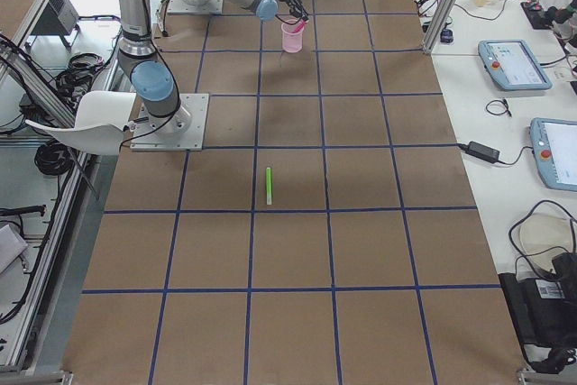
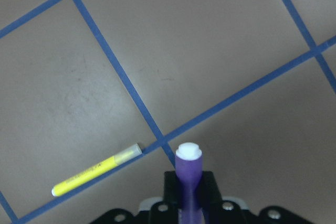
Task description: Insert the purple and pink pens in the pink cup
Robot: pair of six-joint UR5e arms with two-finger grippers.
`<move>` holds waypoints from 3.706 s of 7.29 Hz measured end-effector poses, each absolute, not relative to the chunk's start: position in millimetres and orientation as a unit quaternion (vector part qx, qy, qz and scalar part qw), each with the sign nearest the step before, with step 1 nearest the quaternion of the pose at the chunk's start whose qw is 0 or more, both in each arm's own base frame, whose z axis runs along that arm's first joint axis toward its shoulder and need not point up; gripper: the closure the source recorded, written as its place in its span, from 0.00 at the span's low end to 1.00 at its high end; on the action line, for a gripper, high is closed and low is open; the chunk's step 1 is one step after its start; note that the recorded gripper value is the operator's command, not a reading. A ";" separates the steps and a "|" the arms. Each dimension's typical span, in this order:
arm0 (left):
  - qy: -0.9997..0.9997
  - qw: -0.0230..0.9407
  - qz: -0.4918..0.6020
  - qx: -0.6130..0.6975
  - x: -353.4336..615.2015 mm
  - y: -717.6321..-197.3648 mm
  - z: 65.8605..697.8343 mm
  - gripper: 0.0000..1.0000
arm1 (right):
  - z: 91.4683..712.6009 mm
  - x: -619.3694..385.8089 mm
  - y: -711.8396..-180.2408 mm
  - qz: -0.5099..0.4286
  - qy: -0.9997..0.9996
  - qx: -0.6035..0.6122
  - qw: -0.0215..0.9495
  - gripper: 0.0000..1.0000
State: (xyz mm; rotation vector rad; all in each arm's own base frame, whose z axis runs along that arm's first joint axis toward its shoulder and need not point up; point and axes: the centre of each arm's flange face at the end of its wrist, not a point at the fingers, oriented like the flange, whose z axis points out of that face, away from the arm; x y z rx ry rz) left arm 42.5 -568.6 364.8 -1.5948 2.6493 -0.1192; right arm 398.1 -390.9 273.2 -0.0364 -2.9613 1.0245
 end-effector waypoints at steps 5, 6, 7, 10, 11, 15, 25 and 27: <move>0.832 0.015 -0.046 -0.552 -92.6 -548.9 385.4 1.00 | 314.5 323.6 -452.4 0.295 -0.952 -0.072 -0.033 0.00; 0.824 0.025 -0.051 -0.563 -122.9 -543.4 380.7 1.00 | 329.6 276.1 -478.1 0.256 -0.963 -0.074 -0.029 0.00; 0.814 0.037 -0.056 -0.577 -159.0 -535.2 372.1 1.00 | 352.6 233.2 -496.9 0.221 -0.973 -0.067 -0.021 0.00; 0.805 0.079 -0.095 -0.581 -265.6 -493.4 350.1 1.00 | 467.9 178.6 -516.8 0.084 -0.995 -0.043 0.009 0.00; 0.804 0.098 -0.108 -0.576 -287.2 -480.0 340.8 1.00 | 499.0 174.1 -515.5 0.067 -0.997 -0.024 0.016 0.00; 0.789 0.158 -0.132 -0.578 -334.2 -444.2 304.5 1.00 | 504.4 150.1 -506.0 -0.001 -0.999 0.036 0.035 0.00; 0.743 0.181 -0.151 -0.626 -353.2 -458.0 275.4 1.00 | 505.0 149.6 -511.4 0.025 -0.999 0.038 0.024 0.00; 0.738 0.186 -0.145 -0.632 -355.1 -458.6 269.7 0.17 | 505.1 150.1 -511.1 0.025 -0.999 0.039 0.025 0.00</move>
